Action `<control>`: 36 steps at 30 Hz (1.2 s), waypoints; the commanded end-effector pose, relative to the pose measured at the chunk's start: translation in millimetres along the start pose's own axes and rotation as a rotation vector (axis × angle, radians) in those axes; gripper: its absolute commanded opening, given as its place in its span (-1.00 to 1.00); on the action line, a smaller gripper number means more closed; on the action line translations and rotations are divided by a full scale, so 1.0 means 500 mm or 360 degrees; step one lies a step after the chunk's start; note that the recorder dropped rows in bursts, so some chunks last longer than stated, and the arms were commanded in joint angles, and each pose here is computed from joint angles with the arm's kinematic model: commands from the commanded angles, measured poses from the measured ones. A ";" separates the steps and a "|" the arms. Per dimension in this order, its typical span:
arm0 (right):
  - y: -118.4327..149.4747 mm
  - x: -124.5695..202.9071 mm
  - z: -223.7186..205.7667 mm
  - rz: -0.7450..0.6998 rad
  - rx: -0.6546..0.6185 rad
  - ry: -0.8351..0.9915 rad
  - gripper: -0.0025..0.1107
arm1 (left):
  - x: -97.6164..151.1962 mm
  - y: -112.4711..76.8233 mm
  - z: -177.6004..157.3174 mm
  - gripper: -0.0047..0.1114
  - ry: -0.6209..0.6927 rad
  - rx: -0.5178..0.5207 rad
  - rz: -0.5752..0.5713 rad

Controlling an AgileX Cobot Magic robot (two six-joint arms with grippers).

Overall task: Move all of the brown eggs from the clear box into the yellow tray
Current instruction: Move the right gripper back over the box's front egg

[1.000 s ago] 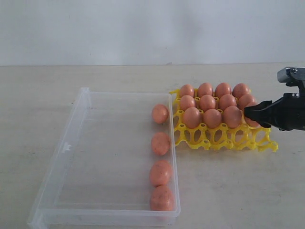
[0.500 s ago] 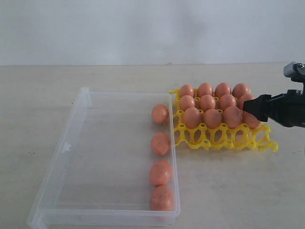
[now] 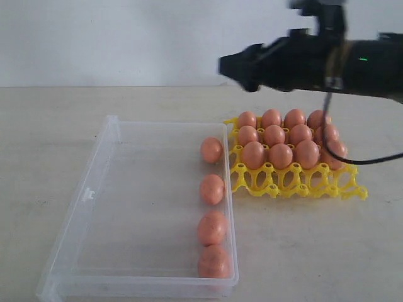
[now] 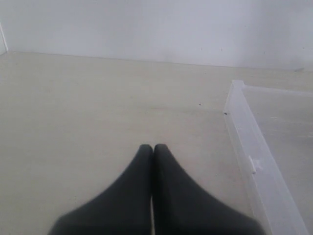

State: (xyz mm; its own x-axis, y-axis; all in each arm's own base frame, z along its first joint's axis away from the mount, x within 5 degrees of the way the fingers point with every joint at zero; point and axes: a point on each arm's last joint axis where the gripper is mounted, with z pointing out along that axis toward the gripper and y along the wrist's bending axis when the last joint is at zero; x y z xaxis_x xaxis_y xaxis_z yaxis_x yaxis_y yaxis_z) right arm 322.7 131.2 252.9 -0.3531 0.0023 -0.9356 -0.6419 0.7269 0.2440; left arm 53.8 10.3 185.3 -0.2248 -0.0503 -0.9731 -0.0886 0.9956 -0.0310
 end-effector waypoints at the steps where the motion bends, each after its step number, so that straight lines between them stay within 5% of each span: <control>1: 0.151 -0.031 0.112 -0.0690 0.0682 0.0438 0.23 | 0.002 -0.001 0.001 -0.99 0.0009 0.0006 -0.0012; 3: 0.206 -0.035 0.171 -0.0705 0.0884 0.0714 0.22 | 0.002 -0.001 0.001 -0.99 0.0009 0.0006 -0.0012; 7: 0.226 -0.022 0.265 -0.0253 0.0575 0.1311 0.01 | 0.002 -0.001 0.001 -0.99 0.0009 0.0006 -0.0012; 14: 0.200 0.035 0.358 -0.0220 0.0685 0.1552 0.02 | 0.002 -0.001 0.001 -0.99 0.0003 0.0009 -0.0012; 36: 0.107 0.117 0.396 -0.0206 0.1046 0.1608 0.02 | -0.001 -0.003 0.001 -0.99 -0.0025 0.0024 -0.0009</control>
State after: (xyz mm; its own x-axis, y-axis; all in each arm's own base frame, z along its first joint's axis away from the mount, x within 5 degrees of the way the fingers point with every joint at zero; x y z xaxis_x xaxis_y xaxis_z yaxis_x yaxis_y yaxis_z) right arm 398.5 309.9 164.0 -0.8651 -0.4323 -0.2544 -0.3622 0.8892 -0.2796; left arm 53.9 10.1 185.8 -0.2197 -0.0499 -0.9743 -0.0856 0.9958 -0.0317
